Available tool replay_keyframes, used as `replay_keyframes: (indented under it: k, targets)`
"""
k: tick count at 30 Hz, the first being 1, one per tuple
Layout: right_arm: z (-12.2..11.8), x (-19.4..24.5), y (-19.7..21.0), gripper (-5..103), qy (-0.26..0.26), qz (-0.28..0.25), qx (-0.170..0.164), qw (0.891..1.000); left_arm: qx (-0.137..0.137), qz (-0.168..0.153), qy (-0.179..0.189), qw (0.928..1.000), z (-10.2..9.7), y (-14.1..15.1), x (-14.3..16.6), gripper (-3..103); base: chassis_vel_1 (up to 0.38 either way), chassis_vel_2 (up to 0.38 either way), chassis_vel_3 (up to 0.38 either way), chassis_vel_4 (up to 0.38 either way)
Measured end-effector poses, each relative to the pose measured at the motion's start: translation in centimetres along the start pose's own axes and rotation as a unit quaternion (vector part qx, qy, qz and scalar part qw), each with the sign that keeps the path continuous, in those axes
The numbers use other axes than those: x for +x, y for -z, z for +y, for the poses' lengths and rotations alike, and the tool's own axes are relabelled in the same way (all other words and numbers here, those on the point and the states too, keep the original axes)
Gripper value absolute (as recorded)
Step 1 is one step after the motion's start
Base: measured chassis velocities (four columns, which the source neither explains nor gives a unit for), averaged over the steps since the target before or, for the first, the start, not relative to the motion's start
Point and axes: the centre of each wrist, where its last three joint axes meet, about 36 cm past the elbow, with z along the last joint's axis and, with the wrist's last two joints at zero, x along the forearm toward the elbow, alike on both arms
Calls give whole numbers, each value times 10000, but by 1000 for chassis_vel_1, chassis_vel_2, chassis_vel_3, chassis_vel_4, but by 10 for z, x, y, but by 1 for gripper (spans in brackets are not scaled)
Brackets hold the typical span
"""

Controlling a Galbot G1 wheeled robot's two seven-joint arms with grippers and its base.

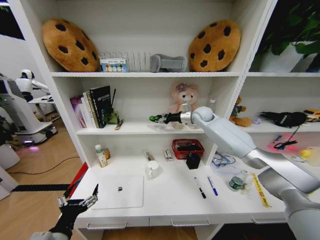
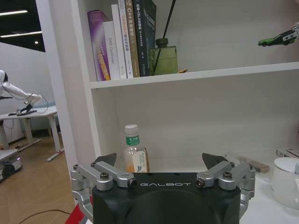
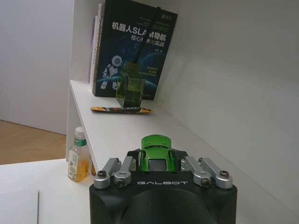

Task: Organize the objects on the table.

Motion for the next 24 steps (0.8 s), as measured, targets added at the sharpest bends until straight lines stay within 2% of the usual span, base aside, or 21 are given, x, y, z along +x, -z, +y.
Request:
replay_keyframes:
  k: [10,24]
  targets:
    - [-2,-19,-15,36,18,237,-16,9997,0,0,0,10000,0,0,0,100,0,0,0,0]
    - [4,-35,-21,36,-13,225,-31,9997,0,1,0,10000,0,0,0,100,0,0,0,0]
